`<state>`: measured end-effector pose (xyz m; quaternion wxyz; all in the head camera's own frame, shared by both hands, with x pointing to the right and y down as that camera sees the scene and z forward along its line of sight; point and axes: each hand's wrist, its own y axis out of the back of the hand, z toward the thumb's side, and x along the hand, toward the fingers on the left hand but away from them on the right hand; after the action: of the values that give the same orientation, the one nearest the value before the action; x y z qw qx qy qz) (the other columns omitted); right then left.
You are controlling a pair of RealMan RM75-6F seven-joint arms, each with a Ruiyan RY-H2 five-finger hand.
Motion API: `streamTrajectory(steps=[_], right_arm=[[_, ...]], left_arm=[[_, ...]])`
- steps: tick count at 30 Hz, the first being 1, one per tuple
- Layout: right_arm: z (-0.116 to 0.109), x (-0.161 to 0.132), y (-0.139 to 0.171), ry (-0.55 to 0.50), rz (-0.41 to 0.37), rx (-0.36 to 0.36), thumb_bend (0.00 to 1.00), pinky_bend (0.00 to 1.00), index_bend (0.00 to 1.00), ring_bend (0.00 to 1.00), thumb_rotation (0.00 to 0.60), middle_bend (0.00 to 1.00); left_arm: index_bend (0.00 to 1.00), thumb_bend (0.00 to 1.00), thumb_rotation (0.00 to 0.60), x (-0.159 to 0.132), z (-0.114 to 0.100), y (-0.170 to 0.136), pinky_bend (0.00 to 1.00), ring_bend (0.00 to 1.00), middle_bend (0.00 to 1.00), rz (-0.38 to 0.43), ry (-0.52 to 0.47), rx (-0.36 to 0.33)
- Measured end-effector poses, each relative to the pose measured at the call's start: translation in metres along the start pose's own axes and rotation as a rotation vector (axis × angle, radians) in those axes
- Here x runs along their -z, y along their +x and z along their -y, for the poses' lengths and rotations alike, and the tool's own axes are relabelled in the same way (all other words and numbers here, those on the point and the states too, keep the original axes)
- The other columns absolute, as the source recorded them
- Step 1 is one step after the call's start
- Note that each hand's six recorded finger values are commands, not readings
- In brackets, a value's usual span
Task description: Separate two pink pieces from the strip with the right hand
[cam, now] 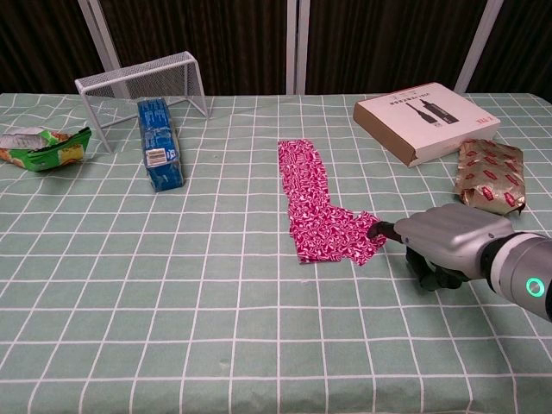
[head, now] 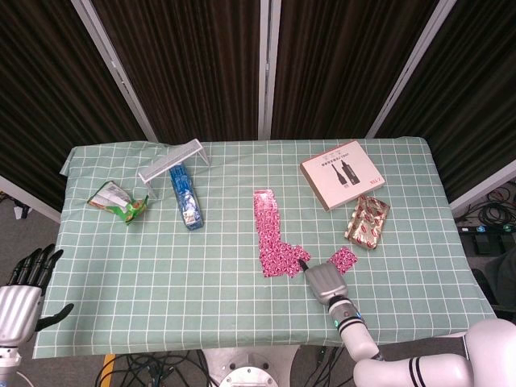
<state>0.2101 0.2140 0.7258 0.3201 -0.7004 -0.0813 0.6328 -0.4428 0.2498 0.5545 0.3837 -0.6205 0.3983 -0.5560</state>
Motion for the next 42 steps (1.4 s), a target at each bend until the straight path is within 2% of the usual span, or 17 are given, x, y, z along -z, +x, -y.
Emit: streamTrajectory(steps=[11,19,28,32,36,39,40,41,42], right_arm=[[0.017,0.024,0.035,0.01,-0.003,0.0,1.0,0.72,0.1,0.82,0.6,0.9],[0.03,0.038,0.061,-0.031,-0.018,-0.069,1.0,0.72,0.1,0.82,0.6,0.9],[0.042,0.048,0.088,-0.032,-0.031,-0.108,1.0,0.72,0.1,0.82,0.6,0.9],[0.041,0.052,0.096,-0.036,-0.03,-0.101,1.0,0.72,0.1,0.82,0.6,0.9],[0.028,0.052,0.098,-0.076,-0.036,-0.032,1.0,0.72,0.11,0.82,0.6,0.89],[0.009,0.052,0.099,-0.118,-0.049,0.084,1.0,0.72,0.14,0.81,0.6,0.89],[-0.001,0.052,0.1,-0.137,-0.057,0.147,1.0,0.72,0.16,0.81,0.6,0.89],[-0.009,0.052,0.101,-0.152,-0.064,0.2,0.96,0.71,0.17,0.78,0.6,0.86],[-0.017,0.052,0.102,-0.167,-0.071,0.26,0.85,0.67,0.18,0.71,0.6,0.79]], left_arm=[[0.02,0.15,0.6,-0.005,0.0,0.001,0.12,0.0,0.0,0.01,0.005,0.003],[0.02,0.15,0.6,-0.007,0.001,0.001,0.12,0.0,0.0,0.013,0.008,0.005],[0.02,0.15,0.6,-0.006,0.0,0.0,0.12,0.0,0.0,0.006,0.008,0.007],[0.02,0.15,0.6,-0.007,0.0,0.0,0.12,0.0,0.0,0.006,0.008,0.007],[0.02,0.15,0.6,-0.008,-0.002,0.0,0.12,0.0,0.0,0.012,0.008,-0.003],[0.02,0.15,0.6,-0.009,-0.003,0.001,0.12,0.0,0.0,0.015,0.008,-0.009],[0.02,0.15,0.6,-0.01,-0.003,0.001,0.12,0.0,0.0,0.016,0.007,-0.01],[0.02,0.15,0.6,-0.01,-0.003,0.001,0.12,0.0,0.0,0.017,0.008,-0.012],[0.02,0.15,0.6,-0.01,-0.003,0.001,0.12,0.0,0.0,0.018,0.007,-0.012]])
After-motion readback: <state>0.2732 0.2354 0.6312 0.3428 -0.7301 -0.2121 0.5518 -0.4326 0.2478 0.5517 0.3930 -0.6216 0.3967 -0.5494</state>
